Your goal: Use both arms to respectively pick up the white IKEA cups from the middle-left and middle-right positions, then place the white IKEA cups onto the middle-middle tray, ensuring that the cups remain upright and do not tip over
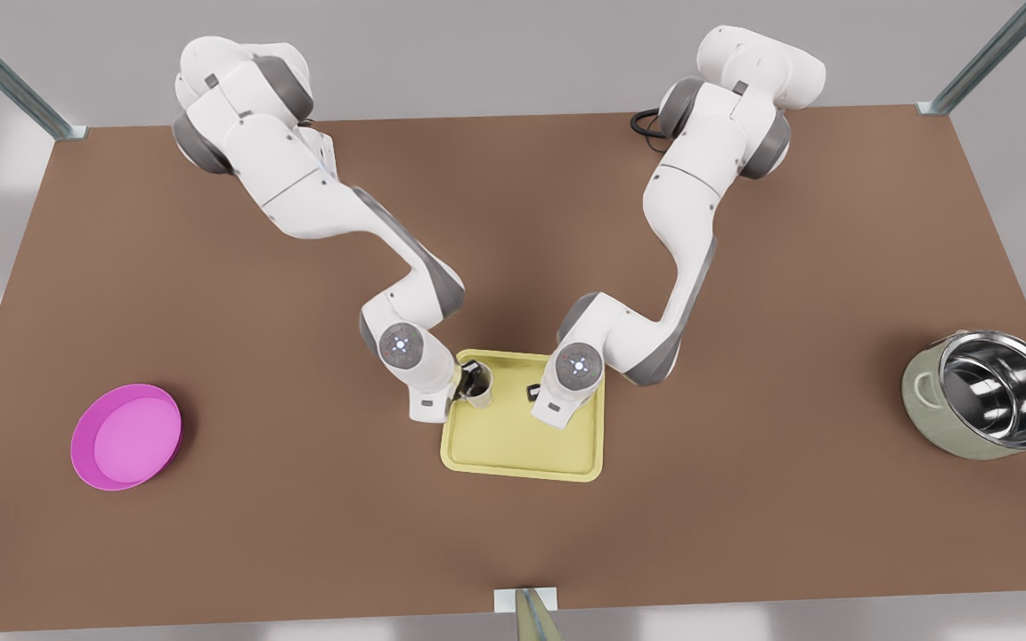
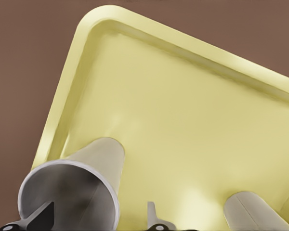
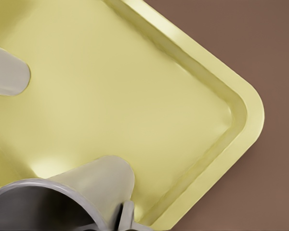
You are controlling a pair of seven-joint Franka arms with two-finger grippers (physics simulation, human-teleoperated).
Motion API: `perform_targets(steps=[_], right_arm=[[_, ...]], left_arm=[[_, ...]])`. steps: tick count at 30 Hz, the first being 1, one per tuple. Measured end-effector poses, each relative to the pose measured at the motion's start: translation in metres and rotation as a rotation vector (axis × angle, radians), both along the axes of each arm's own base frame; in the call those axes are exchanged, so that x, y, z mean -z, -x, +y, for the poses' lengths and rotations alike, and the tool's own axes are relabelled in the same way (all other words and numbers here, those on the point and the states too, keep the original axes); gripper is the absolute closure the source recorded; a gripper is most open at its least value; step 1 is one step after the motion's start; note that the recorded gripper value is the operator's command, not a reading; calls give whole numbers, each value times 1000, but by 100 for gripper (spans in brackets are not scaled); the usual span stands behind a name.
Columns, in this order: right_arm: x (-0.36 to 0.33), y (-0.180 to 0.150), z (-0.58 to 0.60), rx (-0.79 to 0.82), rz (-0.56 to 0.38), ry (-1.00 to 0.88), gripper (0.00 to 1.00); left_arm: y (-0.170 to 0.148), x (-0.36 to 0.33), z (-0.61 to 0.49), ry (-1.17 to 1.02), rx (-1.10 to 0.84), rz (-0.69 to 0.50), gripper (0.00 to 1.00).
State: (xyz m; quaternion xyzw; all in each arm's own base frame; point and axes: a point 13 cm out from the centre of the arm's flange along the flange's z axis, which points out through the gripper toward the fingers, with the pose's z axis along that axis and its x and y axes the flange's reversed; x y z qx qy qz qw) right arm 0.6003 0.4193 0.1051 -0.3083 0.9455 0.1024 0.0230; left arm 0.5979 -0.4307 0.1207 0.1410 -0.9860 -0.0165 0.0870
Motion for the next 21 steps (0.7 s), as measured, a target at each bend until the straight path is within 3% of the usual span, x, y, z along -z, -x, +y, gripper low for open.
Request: perform_targets(steps=[3,4,5,6,9,12,14,15,18,21], right_arm=[[4,-3,3,2,-12,-11,78],[5,-4,3,4,-15,-13,73],[5,-5,2,5,-19,-15,53],[5,-6,2,7,-23,-16,0],[5,-9,2,11,-31,-20,0],[3,-12,1,15,-39,-24,0],[1,-14,0,20,-44,-27,0],[0,-15,0,21,-46,-28,0],[-5,-16,2,22,-52,-34,0],[-27,-22,2,26,-70,-47,0]], left_arm=[[2,-13,0,-8,-33,1,0],[3,-19,-1,-11,-42,2,0],[2,-28,-1,-11,-52,0,0],[-1,-40,-2,-7,-63,-4,0],[-12,-116,19,11,-118,-28,0],[-58,-230,176,8,-291,-47,0],[-63,-268,291,-22,-382,-22,0],[-56,-280,328,-38,-395,-3,0],[26,-274,366,-117,-308,105,0],[48,-273,375,-124,-220,141,0]])
